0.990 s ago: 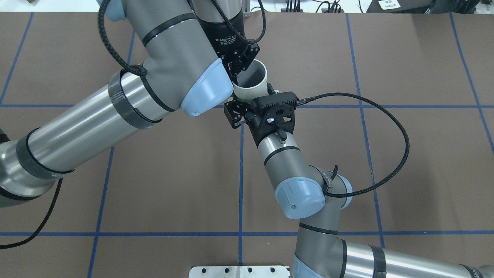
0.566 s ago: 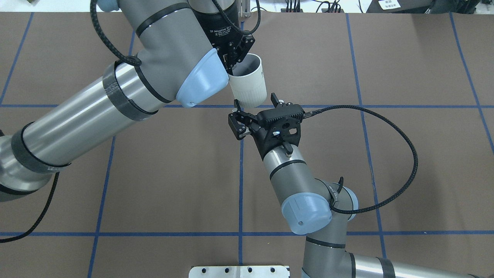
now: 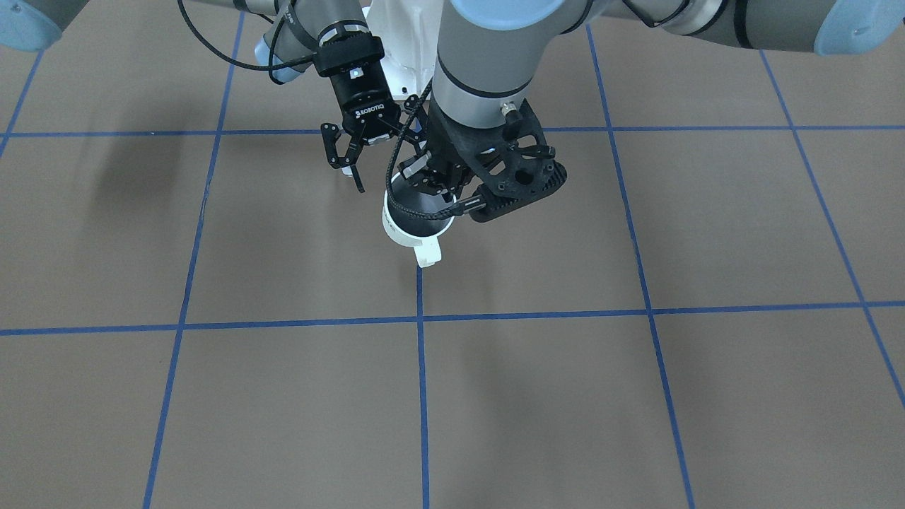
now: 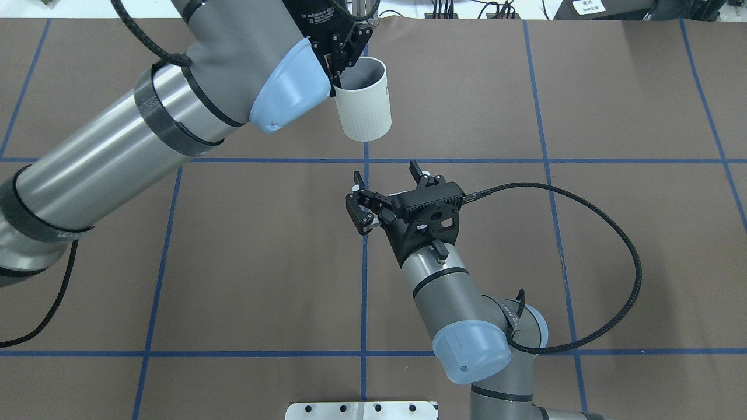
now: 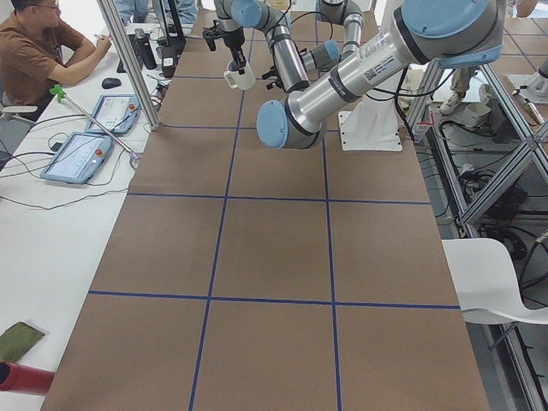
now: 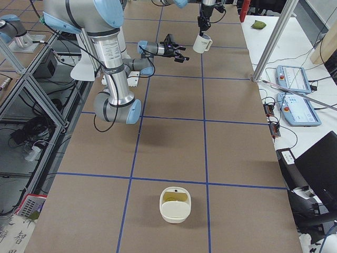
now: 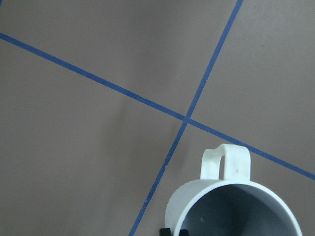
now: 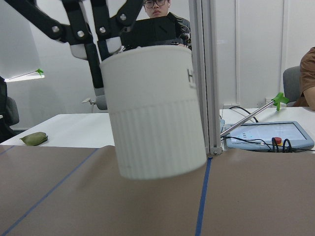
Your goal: Left arm hands cup to right arm to dump lemon
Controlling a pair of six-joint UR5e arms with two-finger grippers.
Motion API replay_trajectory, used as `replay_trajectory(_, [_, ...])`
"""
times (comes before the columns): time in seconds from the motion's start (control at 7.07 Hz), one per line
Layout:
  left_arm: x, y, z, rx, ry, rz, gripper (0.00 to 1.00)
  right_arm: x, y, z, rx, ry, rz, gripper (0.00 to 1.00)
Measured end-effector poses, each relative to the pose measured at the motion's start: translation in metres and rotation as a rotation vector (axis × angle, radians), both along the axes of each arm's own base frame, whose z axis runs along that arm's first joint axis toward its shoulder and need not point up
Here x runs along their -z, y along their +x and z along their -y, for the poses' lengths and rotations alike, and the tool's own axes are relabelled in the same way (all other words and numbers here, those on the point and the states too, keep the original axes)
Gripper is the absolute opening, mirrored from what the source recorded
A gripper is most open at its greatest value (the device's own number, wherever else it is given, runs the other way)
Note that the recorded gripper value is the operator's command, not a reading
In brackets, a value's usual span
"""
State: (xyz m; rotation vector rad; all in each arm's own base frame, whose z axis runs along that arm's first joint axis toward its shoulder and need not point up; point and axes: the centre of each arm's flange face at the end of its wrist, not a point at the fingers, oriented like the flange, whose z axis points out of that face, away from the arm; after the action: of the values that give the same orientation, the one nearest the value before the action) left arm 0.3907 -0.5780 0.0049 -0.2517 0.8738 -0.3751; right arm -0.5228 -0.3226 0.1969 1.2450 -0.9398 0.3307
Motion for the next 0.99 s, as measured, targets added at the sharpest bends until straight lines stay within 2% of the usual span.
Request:
replay_trajectory(0.28, [-0.010,-0.024,0.013,0.003,0.040,0.000,0.00,0.002,0.013,-0.001,0.010,0.008,0.004,0.99])
replay_trajectory(0.42, [-0.031,-0.040,0.015,-0.014,0.078,0.004,0.00,0.002,0.018,0.006,0.025,0.008,0.002,0.99])
replay_trajectory(0.71, [-0.102,-0.079,0.007,-0.067,0.162,0.024,0.00,-0.019,0.035,0.039,0.090,-0.008,-0.036,0.99])
replay_trajectory(0.99, [-0.176,-0.119,-0.012,-0.135,0.242,0.054,0.00,-0.054,0.066,0.089,0.182,-0.058,-0.097,0.99])
